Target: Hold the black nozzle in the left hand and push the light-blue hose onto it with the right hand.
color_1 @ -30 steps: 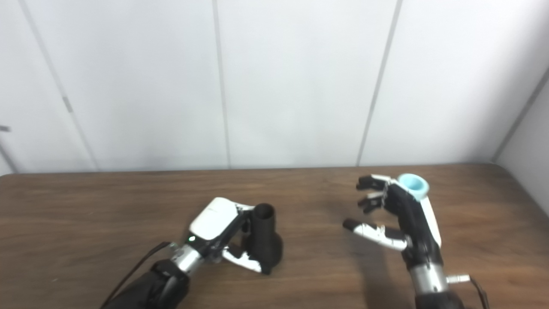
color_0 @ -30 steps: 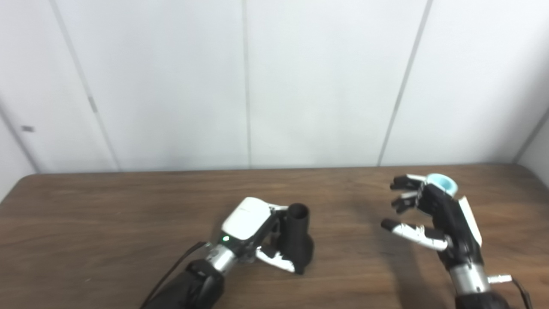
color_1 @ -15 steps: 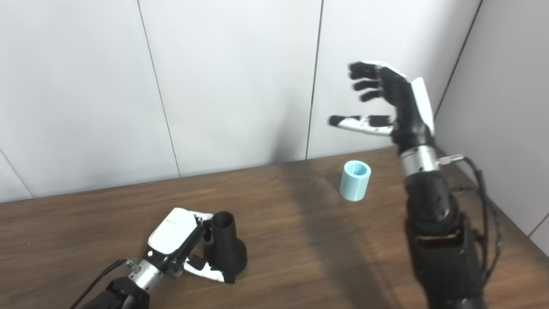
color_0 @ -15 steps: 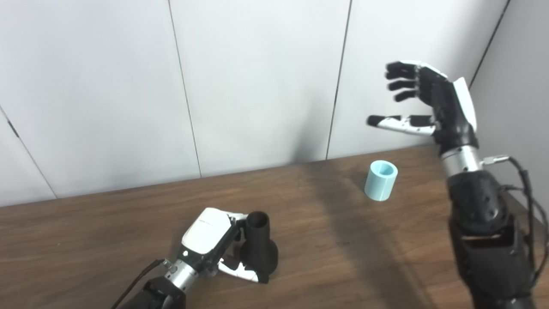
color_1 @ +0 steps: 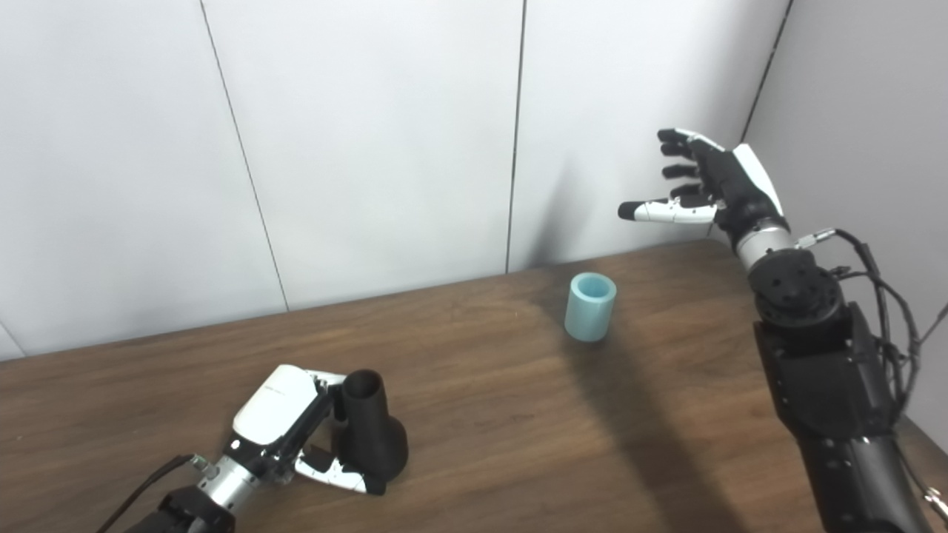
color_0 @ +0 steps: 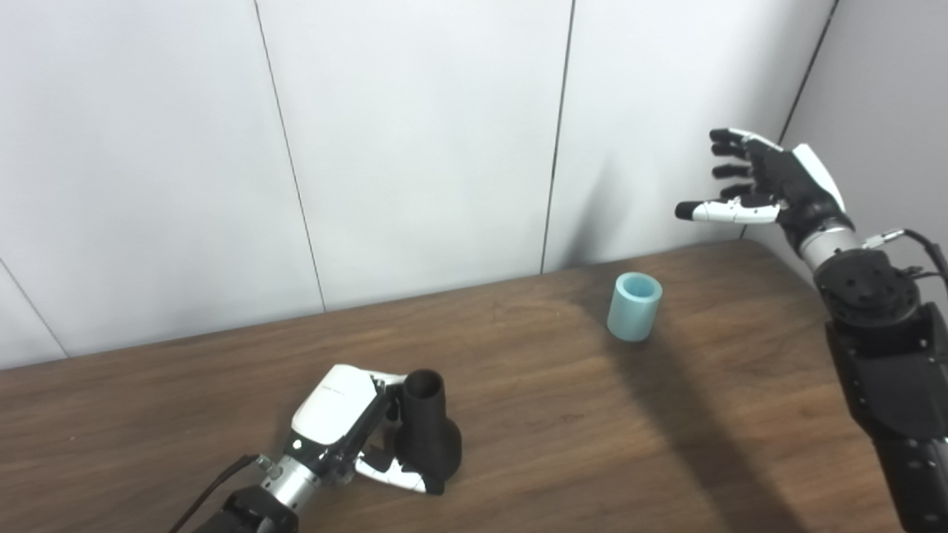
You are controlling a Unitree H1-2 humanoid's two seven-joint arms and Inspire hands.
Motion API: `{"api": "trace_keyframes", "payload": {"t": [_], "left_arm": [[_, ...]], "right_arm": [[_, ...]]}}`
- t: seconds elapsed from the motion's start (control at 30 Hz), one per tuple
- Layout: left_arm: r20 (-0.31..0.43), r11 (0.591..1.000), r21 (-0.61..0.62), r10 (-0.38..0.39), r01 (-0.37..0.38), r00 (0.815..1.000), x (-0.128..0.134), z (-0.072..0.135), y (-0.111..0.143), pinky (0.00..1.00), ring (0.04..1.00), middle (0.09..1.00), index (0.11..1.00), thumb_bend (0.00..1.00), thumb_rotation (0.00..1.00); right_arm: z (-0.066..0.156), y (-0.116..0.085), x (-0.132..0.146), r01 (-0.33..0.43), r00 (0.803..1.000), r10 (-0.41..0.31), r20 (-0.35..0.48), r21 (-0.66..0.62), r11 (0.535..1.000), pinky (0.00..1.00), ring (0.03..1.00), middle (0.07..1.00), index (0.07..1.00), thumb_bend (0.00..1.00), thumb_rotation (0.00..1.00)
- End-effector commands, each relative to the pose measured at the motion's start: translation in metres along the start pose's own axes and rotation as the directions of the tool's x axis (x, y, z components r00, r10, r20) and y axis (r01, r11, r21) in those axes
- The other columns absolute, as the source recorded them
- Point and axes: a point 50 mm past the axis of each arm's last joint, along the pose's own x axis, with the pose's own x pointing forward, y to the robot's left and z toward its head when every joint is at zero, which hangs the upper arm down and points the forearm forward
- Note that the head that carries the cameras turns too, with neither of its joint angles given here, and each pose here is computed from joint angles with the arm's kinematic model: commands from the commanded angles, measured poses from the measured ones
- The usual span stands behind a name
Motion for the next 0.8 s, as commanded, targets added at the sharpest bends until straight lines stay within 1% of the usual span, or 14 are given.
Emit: {"api": "trace_keyframes", "payload": {"t": [0.0,0.03,0.07,0.13,0.17,0.2,0.27,0.3,0.43,0.53,0.6,0.7,0.77], "left_arm": [[-0.111,0.978,-0.062,-0.206,0.200,0.972,-0.070,-0.004,-0.060,0.31,0.399,0.406,0.503,0.52,0.00],[-0.108,0.978,-0.060,-0.206,0.201,0.972,-0.071,-0.004,-0.060,0.31,0.399,0.408,0.503,0.52,0.00],[-0.108,0.978,-0.059,-0.207,0.201,0.973,-0.071,-0.003,-0.061,0.31,0.400,0.411,0.503,0.52,0.00],[-0.110,0.977,-0.059,-0.208,0.203,0.972,-0.071,-0.003,-0.061,0.31,0.397,0.412,0.502,0.52,0.00],[-0.111,0.977,-0.059,-0.208,0.203,0.972,-0.071,-0.003,-0.062,0.31,0.397,0.412,0.502,0.52,0.00],[-0.111,0.977,-0.057,-0.208,0.203,0.972,-0.071,-0.003,-0.062,0.31,0.395,0.411,0.502,0.52,0.00],[-0.108,0.978,-0.047,-0.209,0.205,0.972,-0.070,-0.003,-0.062,0.30,0.392,0.410,0.502,0.52,0.00],[-0.108,0.978,-0.047,-0.209,0.205,0.972,-0.070,-0.003,-0.062,0.30,0.394,0.410,0.502,0.52,0.00],[-0.114,0.975,-0.068,-0.219,0.212,0.969,-0.070,-0.003,-0.061,0.30,0.393,0.405,0.501,0.52,0.00],[-0.108,0.975,-0.061,-0.221,0.216,0.969,-0.070,-0.003,-0.061,0.31,0.396,0.403,0.502,0.52,0.00],[-0.109,0.974,-0.060,-0.224,0.219,0.968,-0.070,-0.003,-0.062,0.30,0.396,0.404,0.501,0.52,0.00],[-0.120,0.973,-0.081,-0.225,0.216,0.967,-0.071,-0.002,-0.063,0.30,0.395,0.402,0.501,0.52,0.00],[-0.121,0.972,-0.092,-0.227,0.217,0.966,-0.072,-0.001,-0.064,0.30,0.389,0.398,0.499,0.52,0.00]], "right_arm": [[0.008,-0.010,0.006,0.045,0.996,-0.048,0.077,0.035,0.998,0.58,0.747,0.815,0.849,0.88,0.24],[0.002,-0.007,0.006,0.035,0.997,-0.038,0.066,0.045,0.998,0.59,0.749,0.812,0.852,0.87,0.24],[-0.004,-0.005,0.006,0.023,0.998,-0.026,0.052,0.058,0.998,0.64,0.772,0.820,0.864,0.87,0.24],[-0.014,0.001,0.005,-0.016,0.999,0.012,0.034,0.104,0.994,0.71,0.806,0.841,0.874,0.86,0.23],[-0.018,0.003,0.005,-0.033,0.999,0.030,0.028,0.119,0.992,0.71,0.806,0.841,0.874,0.86,0.23],[-0.021,0.005,0.005,-0.053,0.998,0.050,0.022,0.122,0.991,0.73,0.819,0.852,0.880,0.86,0.23],[-0.029,0.008,0.004,-0.096,0.995,0.096,0.008,0.120,0.988,0.77,0.852,0.887,0.908,0.83,0.24],[-0.033,0.010,0.004,-0.115,0.993,0.115,0.005,0.122,0.986,0.78,0.861,0.901,0.923,0.83,0.26],[-0.048,0.020,0.001,-0.158,0.987,0.160,-0.005,0.151,0.976,0.80,0.889,0.928,0.960,0.85,0.25],[-0.058,0.028,-0.002,-0.184,0.982,0.187,-0.004,0.165,0.969,0.86,0.921,0.945,0.973,0.92,0.31],[-0.062,0.032,-0.003,-0.188,0.982,0.191,-0.004,0.160,0.969,0.84,0.914,0.939,0.972,0.93,0.33],[-0.065,0.038,-0.004,-0.187,0.981,0.192,-0.013,0.161,0.969,0.77,0.889,0.923,0.965,0.92,0.33],[-0.069,0.042,-0.005,-0.194,0.980,0.199,-0.013,0.168,0.966,0.76,0.875,0.919,0.961,0.89,0.32]]}}
